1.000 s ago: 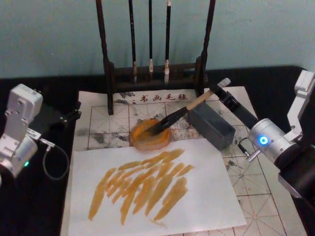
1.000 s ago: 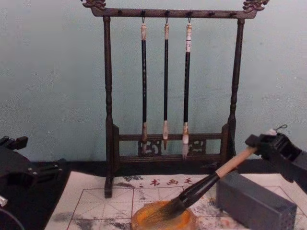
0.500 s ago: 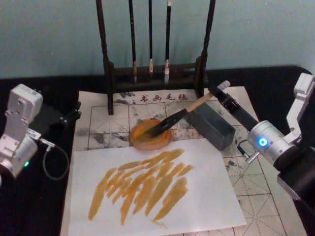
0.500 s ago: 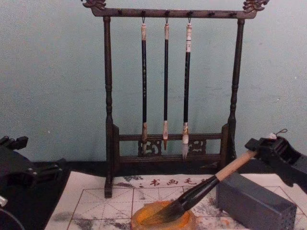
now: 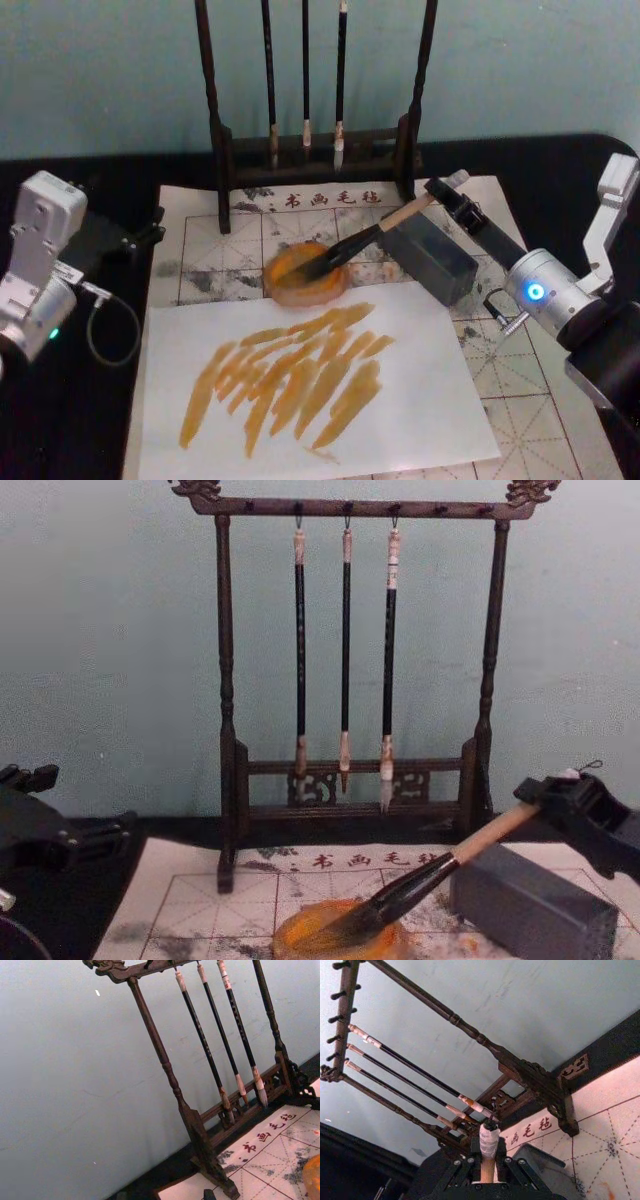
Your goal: Pick up the brush from the inkstone, write on the paper, then place the brush back to its original position.
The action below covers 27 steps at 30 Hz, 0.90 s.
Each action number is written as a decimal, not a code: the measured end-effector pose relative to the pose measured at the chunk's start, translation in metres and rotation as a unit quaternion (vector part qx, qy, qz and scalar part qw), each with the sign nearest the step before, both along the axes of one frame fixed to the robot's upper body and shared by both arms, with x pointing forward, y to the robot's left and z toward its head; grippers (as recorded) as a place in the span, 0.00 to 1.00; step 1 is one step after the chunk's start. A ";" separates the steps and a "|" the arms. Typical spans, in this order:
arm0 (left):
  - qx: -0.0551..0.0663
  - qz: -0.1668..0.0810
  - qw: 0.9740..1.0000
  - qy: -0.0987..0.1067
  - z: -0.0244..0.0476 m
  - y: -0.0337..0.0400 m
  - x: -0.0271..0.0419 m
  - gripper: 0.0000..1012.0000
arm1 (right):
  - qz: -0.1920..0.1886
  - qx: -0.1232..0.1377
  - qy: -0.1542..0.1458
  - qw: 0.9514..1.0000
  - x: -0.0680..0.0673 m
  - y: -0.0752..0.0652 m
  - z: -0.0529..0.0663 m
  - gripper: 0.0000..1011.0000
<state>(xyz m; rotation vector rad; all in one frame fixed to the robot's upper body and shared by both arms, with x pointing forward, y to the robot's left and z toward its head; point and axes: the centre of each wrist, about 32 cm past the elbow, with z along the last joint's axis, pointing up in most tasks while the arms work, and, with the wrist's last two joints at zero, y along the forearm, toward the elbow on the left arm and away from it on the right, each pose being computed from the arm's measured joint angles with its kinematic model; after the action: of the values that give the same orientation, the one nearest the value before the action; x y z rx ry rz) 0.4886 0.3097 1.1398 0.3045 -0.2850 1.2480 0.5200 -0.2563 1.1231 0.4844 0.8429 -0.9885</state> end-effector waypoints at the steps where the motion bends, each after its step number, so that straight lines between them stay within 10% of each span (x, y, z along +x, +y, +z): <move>1: 0.000 0.000 1.000 0.000 0.0000 0.0000 0.0000 0.99 | 0.000 0.000 0.002 1.000 0.000 0.000 0.000 0.19; 27: 0.000 0.000 1.000 0.000 0.0000 0.0000 0.0000 0.99 | -0.011 0.003 0.029 1.000 0.003 -0.004 -0.006 0.19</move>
<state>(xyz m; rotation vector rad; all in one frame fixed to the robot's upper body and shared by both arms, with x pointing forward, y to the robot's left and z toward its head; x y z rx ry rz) 0.4886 0.3097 1.1398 0.3045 -0.2850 1.2479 0.5230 -0.2599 1.1175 0.4731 0.8945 -1.0243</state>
